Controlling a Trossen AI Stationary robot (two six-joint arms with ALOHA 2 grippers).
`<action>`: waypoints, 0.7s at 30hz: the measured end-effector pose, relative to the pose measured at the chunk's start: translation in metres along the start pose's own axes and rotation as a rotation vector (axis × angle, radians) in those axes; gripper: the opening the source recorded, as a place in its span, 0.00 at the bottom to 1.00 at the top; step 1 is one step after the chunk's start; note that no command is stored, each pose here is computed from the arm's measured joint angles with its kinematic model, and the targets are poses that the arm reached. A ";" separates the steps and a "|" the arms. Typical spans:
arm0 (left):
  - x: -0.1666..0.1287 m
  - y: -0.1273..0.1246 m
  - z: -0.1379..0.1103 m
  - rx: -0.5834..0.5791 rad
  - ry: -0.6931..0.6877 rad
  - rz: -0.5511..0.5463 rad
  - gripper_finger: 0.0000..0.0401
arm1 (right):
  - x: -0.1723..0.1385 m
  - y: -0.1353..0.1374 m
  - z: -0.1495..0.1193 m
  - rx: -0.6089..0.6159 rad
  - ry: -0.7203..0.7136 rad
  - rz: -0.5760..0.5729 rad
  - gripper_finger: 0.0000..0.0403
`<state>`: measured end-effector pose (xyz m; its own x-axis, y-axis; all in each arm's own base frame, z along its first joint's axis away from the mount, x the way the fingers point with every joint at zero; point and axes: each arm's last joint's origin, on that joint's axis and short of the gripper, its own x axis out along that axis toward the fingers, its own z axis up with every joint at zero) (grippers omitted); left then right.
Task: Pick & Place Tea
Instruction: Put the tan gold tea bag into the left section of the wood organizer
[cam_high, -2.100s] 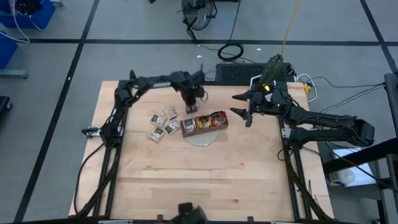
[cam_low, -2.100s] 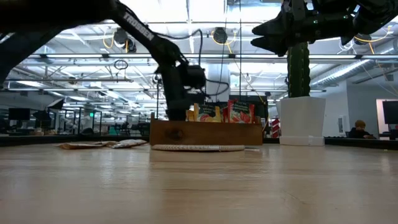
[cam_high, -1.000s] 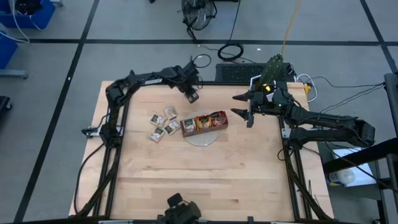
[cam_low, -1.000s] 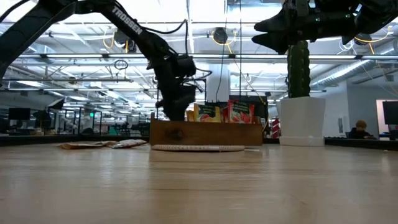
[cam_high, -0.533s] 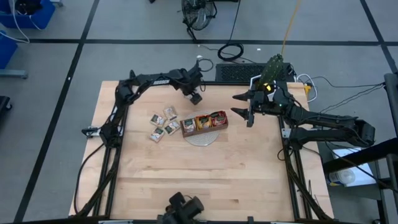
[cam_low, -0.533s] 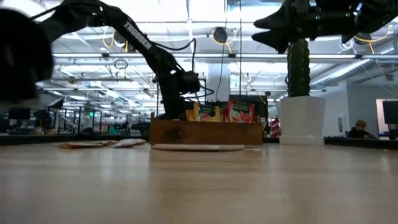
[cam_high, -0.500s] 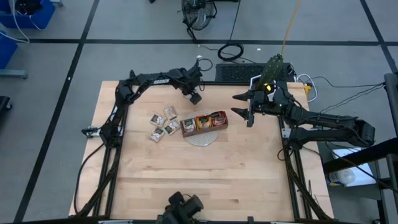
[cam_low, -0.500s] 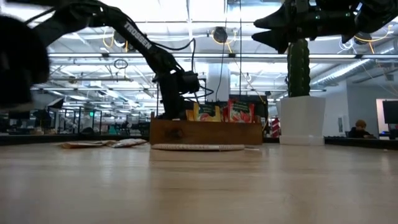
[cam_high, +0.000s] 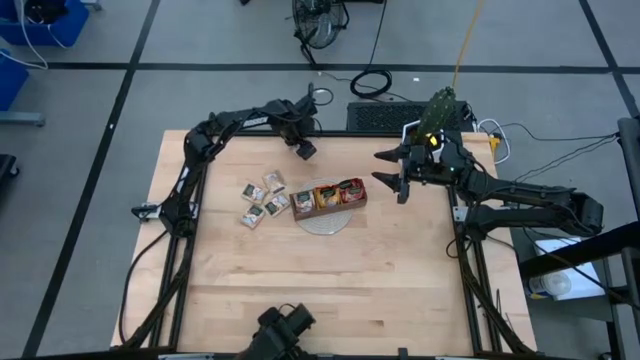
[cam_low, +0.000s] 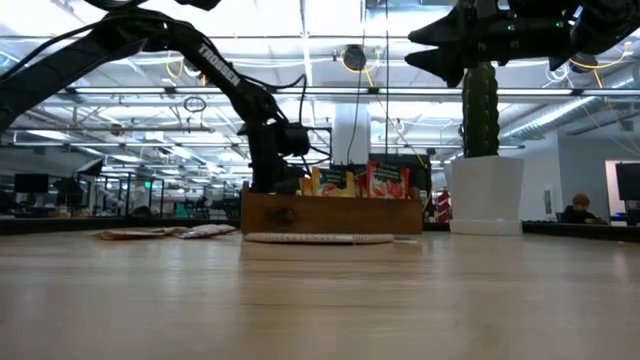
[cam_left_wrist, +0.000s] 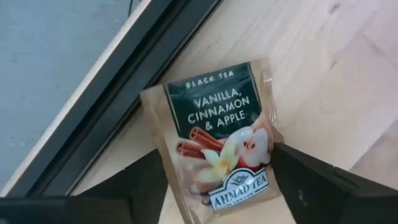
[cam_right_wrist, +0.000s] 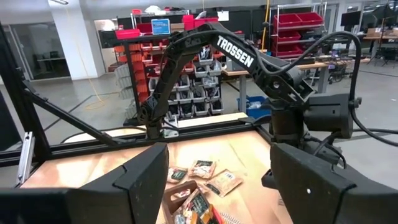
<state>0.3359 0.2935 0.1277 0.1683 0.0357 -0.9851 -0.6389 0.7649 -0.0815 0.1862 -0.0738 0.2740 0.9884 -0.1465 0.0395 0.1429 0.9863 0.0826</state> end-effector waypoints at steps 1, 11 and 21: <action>0.000 -0.001 0.000 0.006 0.002 0.009 0.66 | 0.000 0.000 0.000 0.000 -0.001 0.001 0.65; -0.010 -0.002 -0.003 0.179 0.009 0.013 0.14 | 0.000 0.001 0.000 0.000 -0.001 0.009 0.65; -0.097 -0.038 -0.017 0.275 -0.196 0.011 0.03 | -0.003 0.002 0.004 -0.007 -0.025 0.003 0.65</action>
<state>0.3312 0.2504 0.2235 0.3210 0.1473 -0.9356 -0.4192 0.9079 -0.0009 0.1831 -0.0719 0.2782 0.9873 -0.1448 0.0651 0.1399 0.9873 0.0750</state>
